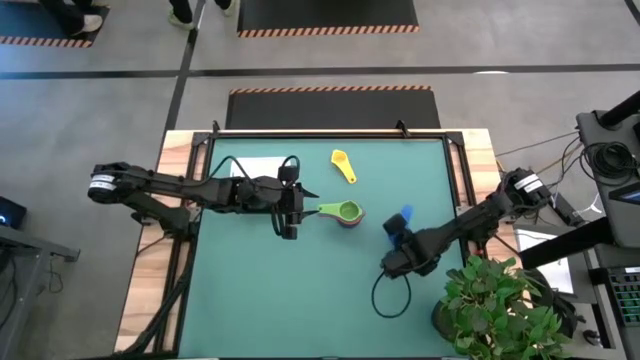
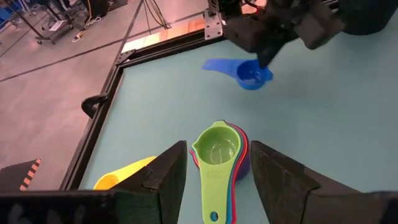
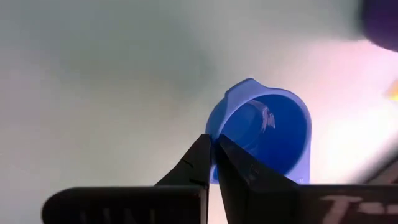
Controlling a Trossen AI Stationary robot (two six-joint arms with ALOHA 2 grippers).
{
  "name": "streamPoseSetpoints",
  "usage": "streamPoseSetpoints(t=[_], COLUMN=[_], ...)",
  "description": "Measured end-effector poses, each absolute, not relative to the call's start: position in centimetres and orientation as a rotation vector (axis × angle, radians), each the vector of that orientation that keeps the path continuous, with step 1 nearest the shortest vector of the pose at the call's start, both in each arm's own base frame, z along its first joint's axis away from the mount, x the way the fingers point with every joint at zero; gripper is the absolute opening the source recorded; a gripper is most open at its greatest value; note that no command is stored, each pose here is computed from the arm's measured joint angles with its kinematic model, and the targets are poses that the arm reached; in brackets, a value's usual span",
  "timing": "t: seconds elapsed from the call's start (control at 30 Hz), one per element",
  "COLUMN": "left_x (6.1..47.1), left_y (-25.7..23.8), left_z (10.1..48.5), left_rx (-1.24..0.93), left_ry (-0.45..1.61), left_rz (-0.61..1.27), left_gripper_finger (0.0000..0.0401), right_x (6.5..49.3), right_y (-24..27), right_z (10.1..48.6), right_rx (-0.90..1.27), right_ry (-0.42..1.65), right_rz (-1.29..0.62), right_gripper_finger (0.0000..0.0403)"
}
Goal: Nest measuring cups in basket
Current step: Stack the blue measuring cup on top of the green measuring cup
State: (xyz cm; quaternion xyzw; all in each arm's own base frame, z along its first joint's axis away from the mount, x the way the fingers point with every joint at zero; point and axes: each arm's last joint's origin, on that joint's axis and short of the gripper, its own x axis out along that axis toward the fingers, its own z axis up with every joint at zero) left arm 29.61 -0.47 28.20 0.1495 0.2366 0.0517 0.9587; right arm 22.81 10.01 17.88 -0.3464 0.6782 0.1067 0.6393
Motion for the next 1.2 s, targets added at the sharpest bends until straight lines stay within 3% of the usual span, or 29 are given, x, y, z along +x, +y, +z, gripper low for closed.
streamPoseSetpoints(t=[0.13,0.37,0.63,0.87,1.2], left_x=[29.6,29.6,29.9,30.6,32.9], left_y=[-0.5,-0.8,-1.9,-4.3,-6.8], left_z=[28.2,28.2,27.8,26.0,23.4], left_rx=[0.302,0.280,0.221,0.198,0.241], left_ry=[0.479,0.469,0.334,0.117,0.115], left_rz=[0.103,0.009,-0.350,-0.735,-0.644], left_gripper_finger=[0.0158,0.0158,0.0158,0.0158,0.0166], right_x=[23.3,24.8,27.9,28.8,29.9], right_y=[10.2,12.2,16.1,17.2,16.7], right_z=[19.3,22.2,25.3,26.2,26.9], right_rx=[-0.903,-0.923,-0.734,-0.953,-1.118], right_ry=[1.515,1.378,0.902,0.628,0.464], right_rz=[0.220,0.377,0.684,0.836,0.843], right_gripper_finger=[0.0009,0.0009,0.0009,0.0009,0.0009])
